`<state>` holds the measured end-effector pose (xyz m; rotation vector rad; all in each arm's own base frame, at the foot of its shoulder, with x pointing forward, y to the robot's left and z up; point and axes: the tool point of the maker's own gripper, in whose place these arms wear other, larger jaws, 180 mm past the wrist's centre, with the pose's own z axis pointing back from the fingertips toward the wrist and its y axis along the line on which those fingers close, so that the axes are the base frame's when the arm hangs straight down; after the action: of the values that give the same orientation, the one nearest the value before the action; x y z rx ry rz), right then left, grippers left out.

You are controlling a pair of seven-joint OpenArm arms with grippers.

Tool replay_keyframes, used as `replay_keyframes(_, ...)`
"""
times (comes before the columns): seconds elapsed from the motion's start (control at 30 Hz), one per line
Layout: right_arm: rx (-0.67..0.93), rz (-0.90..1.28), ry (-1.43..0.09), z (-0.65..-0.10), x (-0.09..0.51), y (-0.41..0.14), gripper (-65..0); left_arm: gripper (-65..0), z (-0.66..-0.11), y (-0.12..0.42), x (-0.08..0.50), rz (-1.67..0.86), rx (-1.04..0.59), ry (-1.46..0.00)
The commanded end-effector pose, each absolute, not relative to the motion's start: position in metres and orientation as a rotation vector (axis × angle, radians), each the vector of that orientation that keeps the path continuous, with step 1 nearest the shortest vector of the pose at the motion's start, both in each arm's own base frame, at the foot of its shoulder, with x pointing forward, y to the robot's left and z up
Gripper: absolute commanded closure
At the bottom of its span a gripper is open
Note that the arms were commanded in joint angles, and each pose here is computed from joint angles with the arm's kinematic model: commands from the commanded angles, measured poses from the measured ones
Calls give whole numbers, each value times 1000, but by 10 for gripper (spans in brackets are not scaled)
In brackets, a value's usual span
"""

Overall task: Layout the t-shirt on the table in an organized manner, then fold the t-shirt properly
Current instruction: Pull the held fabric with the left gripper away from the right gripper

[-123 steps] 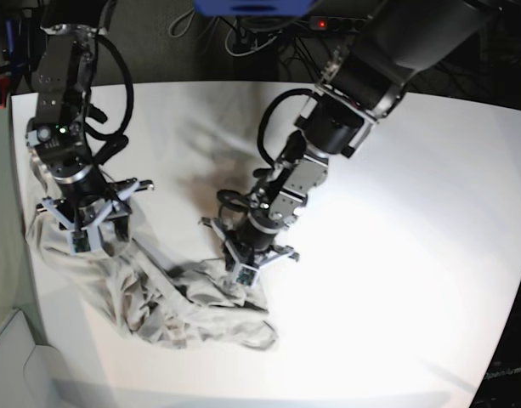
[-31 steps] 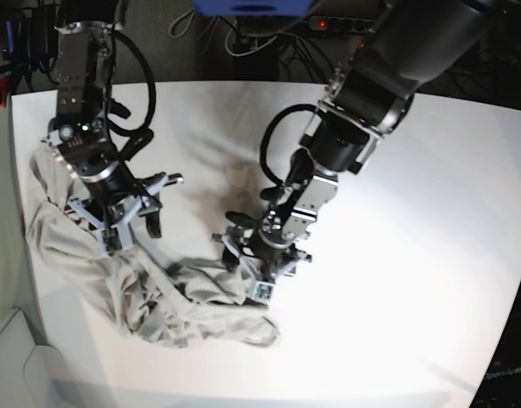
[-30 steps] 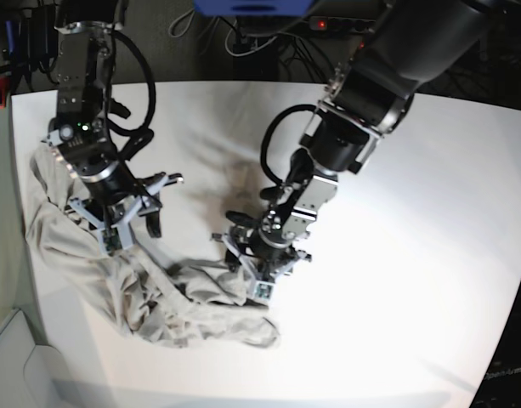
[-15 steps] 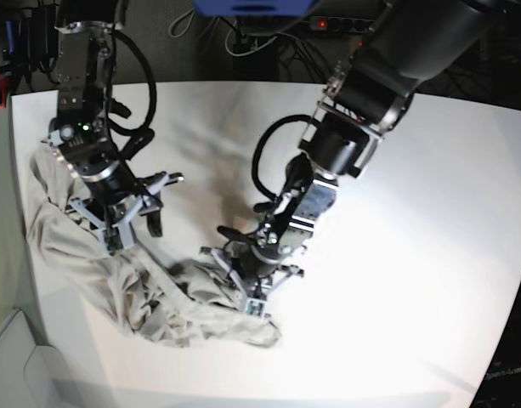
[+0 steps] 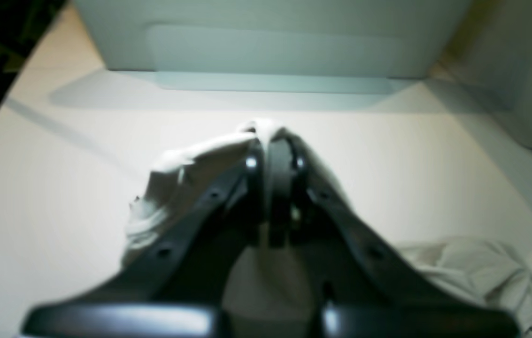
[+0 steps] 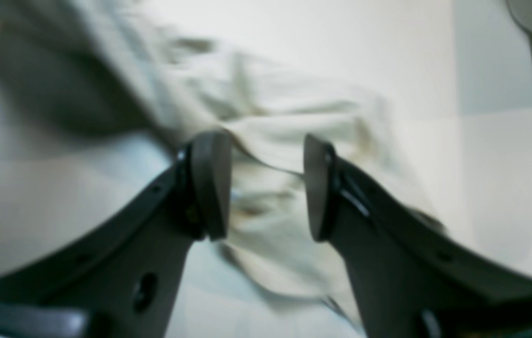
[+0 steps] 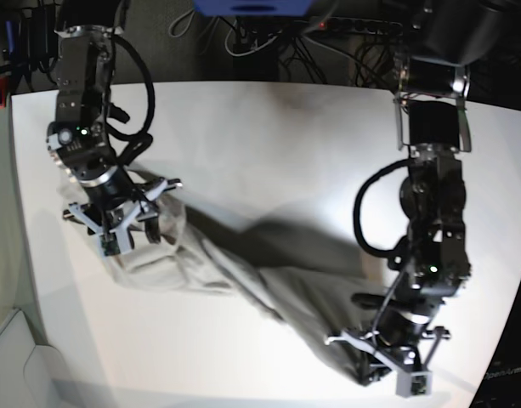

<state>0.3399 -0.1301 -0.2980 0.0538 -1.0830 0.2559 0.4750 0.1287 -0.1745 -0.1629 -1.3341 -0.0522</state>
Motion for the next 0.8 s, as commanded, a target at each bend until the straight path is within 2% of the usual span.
replay_keyframes(0.0,55,277,-1145,-280,348,-128,-262,-6,-156,139,477,-43,-145,-1388)
replay_keyframes(0.2,57,275,-1139,-282,348,-127,-262,-6,-152,181,458,56,-103,-1426)
replay_keyframes(0.37,77,299,-1140,-282,348,-117,-262,-6,-144,176,433,59,-114,-1467)
replay_keyframes(0.53,90,319,-1137,-282,347,-108,-266,-6,-196,184,406,64,-80,-1351)
replay_keyframes(0.63,94,324,-1136,-283,347,-106,-267,-6,-230,216,380,132,-24,-1267)
replay_keyframes(0.77,109,339,-1121,-288,346,-99,-267,-6,-249,248,358,208,33,-1218)
